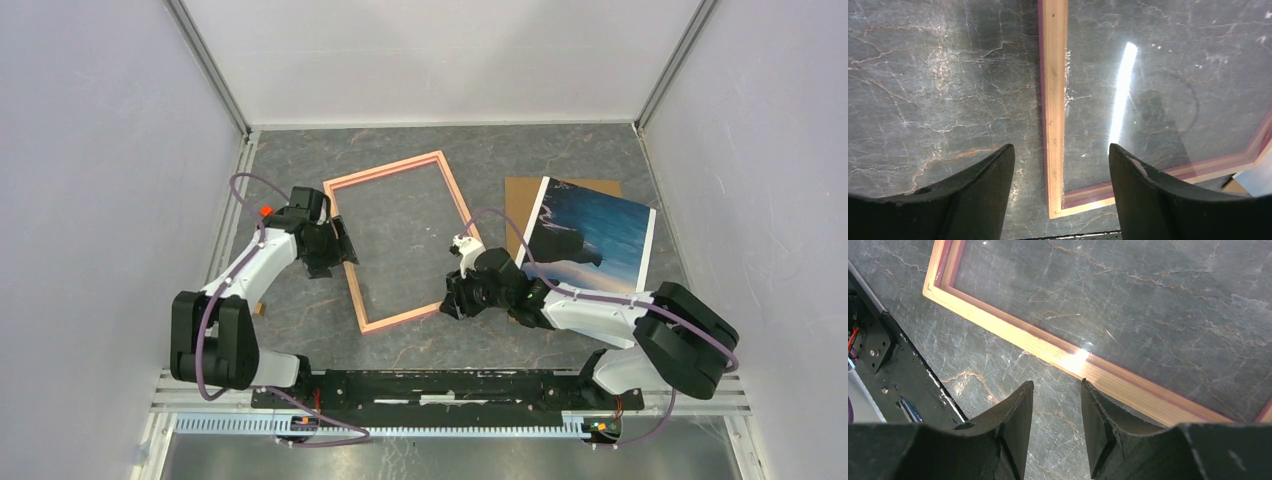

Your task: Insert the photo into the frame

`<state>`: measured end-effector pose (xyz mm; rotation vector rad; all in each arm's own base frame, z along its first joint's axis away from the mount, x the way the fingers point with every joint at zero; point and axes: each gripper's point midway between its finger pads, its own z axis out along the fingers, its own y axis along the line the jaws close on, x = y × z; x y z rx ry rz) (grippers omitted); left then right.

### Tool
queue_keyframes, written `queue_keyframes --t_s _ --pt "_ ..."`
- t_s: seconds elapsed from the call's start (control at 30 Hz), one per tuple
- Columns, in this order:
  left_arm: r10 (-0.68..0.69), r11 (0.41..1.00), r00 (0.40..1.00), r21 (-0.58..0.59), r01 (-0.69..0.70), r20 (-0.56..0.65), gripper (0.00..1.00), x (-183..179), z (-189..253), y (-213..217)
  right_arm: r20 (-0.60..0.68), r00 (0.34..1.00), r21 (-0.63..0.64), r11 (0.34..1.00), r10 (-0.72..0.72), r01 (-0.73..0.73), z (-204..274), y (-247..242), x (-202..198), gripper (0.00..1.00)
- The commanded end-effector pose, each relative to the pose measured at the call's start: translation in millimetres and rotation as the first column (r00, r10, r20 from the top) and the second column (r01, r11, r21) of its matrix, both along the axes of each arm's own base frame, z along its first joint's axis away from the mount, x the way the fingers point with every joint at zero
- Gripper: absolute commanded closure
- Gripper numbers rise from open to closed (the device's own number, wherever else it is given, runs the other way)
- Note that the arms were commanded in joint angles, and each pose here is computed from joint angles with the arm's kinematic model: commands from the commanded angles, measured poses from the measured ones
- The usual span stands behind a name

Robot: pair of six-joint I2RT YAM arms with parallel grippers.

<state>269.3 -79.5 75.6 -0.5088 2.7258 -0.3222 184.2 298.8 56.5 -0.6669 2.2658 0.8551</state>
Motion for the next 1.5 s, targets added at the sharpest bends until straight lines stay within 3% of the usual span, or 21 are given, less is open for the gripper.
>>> queue_keyframes --t_s 0.0,0.17,0.57,1.23,1.47 --pt "0.003 0.999 1.000 -0.036 -0.003 -0.004 0.28 5 -13 0 0.013 0.999 0.059 0.998 0.033 -0.034 8 17 -2 0.52" --pt "-0.022 0.997 0.997 -0.073 0.016 -0.075 0.49 3 -32 -5 0.014 0.999 0.051 0.998 0.035 -0.036 8 19 -1 0.51" --pt "-0.005 1.000 0.994 0.000 0.005 -0.106 0.60 -2 -41 10 0.001 0.997 0.051 0.996 0.074 -0.074 3 32 -14 0.52" --pt "-0.033 0.993 0.964 0.104 0.062 -0.263 0.98 -24 -75 25 0.063 0.998 -0.038 0.999 -0.002 0.005 -5 40 18 0.50" --pt "-0.034 0.992 0.966 0.108 0.063 -0.256 0.98 -23 -73 25 0.003 1.000 -0.063 0.998 -0.005 0.005 -27 45 16 0.50"
